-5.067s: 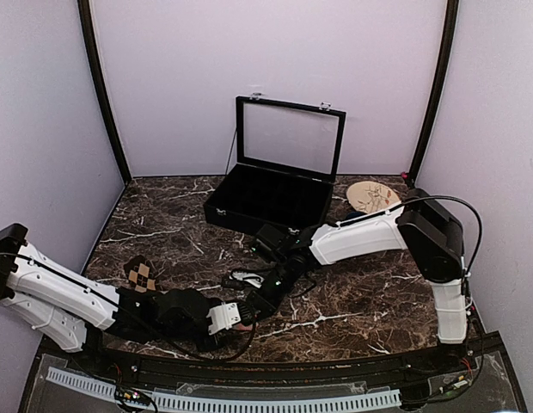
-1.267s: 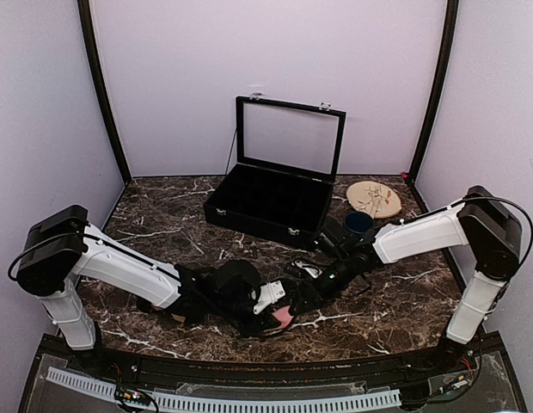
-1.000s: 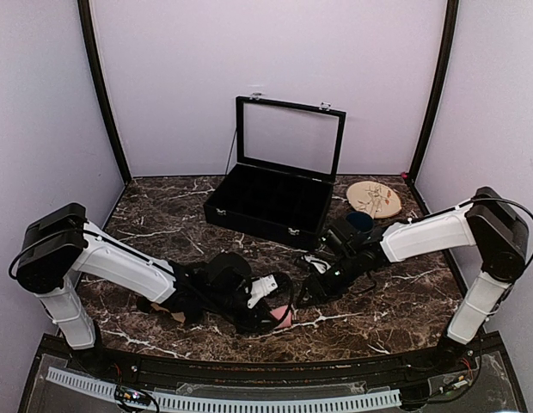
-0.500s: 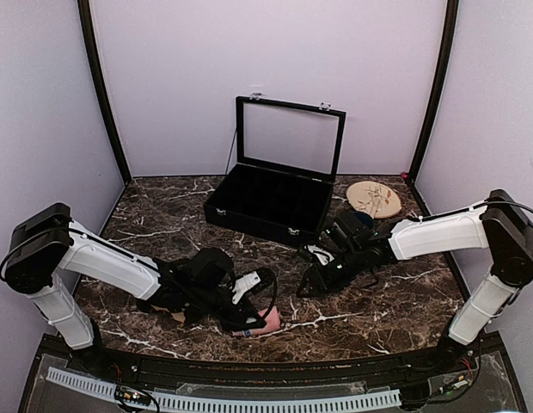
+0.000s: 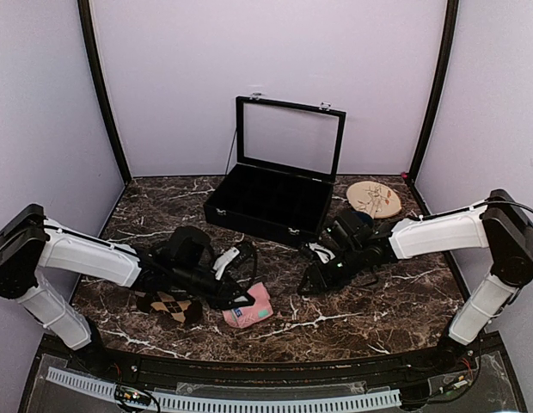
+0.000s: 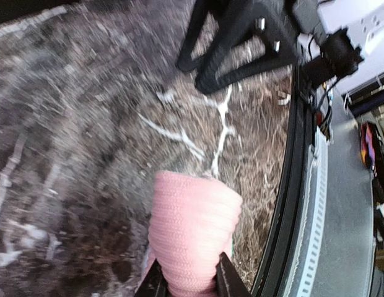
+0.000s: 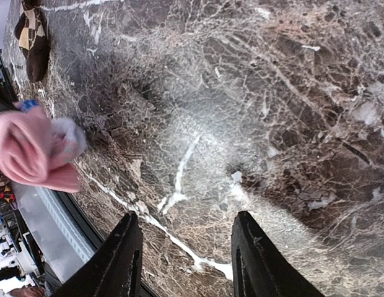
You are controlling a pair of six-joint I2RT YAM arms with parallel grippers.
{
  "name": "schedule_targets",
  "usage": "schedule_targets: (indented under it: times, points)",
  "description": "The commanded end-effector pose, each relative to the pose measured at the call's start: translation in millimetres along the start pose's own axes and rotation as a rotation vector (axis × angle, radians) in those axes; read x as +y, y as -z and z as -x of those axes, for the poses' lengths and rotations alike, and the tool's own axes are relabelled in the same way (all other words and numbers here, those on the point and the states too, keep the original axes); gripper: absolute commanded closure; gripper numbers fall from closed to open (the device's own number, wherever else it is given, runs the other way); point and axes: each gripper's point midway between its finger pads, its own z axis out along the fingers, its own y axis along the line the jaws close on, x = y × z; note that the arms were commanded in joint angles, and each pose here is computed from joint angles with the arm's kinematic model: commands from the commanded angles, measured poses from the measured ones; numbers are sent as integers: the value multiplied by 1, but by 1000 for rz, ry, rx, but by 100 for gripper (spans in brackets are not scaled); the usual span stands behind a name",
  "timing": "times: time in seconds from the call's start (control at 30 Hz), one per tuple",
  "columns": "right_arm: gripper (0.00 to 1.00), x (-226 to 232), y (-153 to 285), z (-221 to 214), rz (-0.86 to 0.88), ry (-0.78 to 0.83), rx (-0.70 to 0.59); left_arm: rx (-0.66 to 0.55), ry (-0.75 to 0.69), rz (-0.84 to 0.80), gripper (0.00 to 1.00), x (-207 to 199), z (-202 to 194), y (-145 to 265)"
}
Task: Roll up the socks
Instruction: Pick up the sock from the center of the board, then place the sock in the storage box.
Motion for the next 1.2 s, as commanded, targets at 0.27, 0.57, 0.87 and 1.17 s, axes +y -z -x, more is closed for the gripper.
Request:
schedule_targets:
  times: [0.27,0.57,0.87,1.17]
  points:
    - [54,15,29,39,17,26,-155,-342,-4,260,100,50,123,93]
    - [55,9,47,61,-64,43,-271,-474,-133,527,100,104,220,135]
    - [55,10,57,83,-87,50,-376,-533,-373,684,100,144,302,141]
    - [55,8,55,94,-92,66,-397,-452,-609,679,100,177,303,87]
